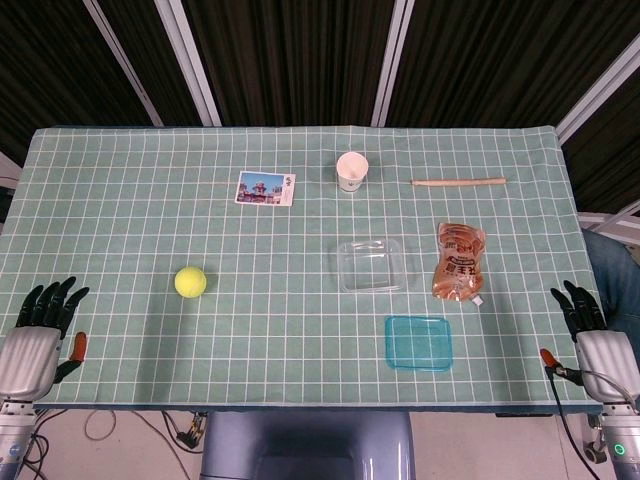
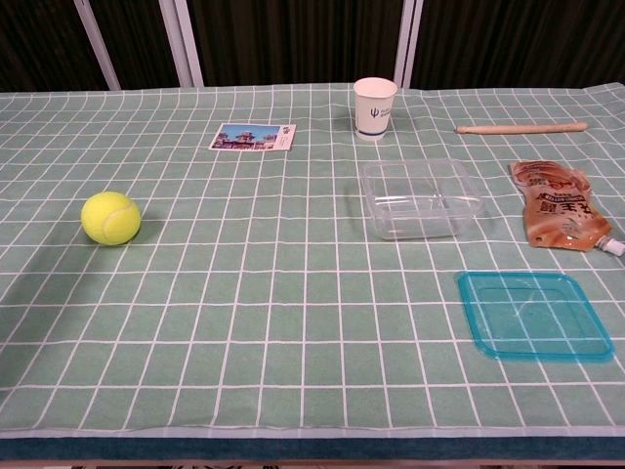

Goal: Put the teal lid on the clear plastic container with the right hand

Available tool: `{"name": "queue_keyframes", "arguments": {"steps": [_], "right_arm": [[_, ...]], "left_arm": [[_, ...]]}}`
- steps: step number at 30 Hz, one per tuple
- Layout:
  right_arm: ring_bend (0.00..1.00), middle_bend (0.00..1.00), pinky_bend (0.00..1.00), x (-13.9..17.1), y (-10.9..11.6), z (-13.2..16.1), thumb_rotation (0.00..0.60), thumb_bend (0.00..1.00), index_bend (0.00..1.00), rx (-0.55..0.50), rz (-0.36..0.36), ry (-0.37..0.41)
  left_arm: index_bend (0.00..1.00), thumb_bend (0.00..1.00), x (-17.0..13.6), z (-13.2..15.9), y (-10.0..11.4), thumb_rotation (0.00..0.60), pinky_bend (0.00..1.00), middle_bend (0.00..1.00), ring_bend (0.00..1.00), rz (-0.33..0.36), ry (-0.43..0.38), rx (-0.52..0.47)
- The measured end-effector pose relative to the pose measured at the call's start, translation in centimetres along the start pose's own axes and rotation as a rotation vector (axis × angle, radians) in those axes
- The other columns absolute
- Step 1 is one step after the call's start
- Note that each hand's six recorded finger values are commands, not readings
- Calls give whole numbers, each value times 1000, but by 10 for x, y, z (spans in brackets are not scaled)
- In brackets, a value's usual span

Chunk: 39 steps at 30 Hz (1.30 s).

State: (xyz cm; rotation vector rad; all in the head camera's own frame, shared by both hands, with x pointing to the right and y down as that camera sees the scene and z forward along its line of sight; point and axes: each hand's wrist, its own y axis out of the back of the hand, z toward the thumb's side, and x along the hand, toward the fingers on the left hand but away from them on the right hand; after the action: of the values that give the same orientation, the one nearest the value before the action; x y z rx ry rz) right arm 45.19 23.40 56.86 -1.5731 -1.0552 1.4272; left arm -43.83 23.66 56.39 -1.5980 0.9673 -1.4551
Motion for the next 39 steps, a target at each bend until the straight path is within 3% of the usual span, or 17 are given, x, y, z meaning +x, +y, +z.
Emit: {"name": "queue_keyframes", "arguments": {"steps": [21, 26, 32, 38, 39], "right_arm": [[15, 0, 1000, 2, 3, 2, 600, 277, 78, -105, 18, 0], [12, 0, 1000, 2, 3, 2, 600, 236, 29, -127, 18, -2], [9, 0, 1000, 8, 5, 0, 600, 213, 25, -181, 72, 2], [1, 0, 995, 3, 17, 1, 600, 211, 18, -96, 109, 25], [0, 0, 925, 0, 18, 3, 600, 211, 14, -66, 122, 32]], "left_arm": [[119, 564, 1, 0, -1, 600, 0, 0, 0, -3, 7, -5], [119, 564, 1, 0, -1, 600, 0, 0, 0, -4, 8, -8], [118, 564, 2, 0, 2, 600, 0, 0, 0, 4, 13, -23], [118, 564, 4, -1, -1, 600, 0, 0, 0, -11, 22, -25], [118, 564, 3, 0, -1, 600, 0, 0, 0, -12, 22, -28]]}}
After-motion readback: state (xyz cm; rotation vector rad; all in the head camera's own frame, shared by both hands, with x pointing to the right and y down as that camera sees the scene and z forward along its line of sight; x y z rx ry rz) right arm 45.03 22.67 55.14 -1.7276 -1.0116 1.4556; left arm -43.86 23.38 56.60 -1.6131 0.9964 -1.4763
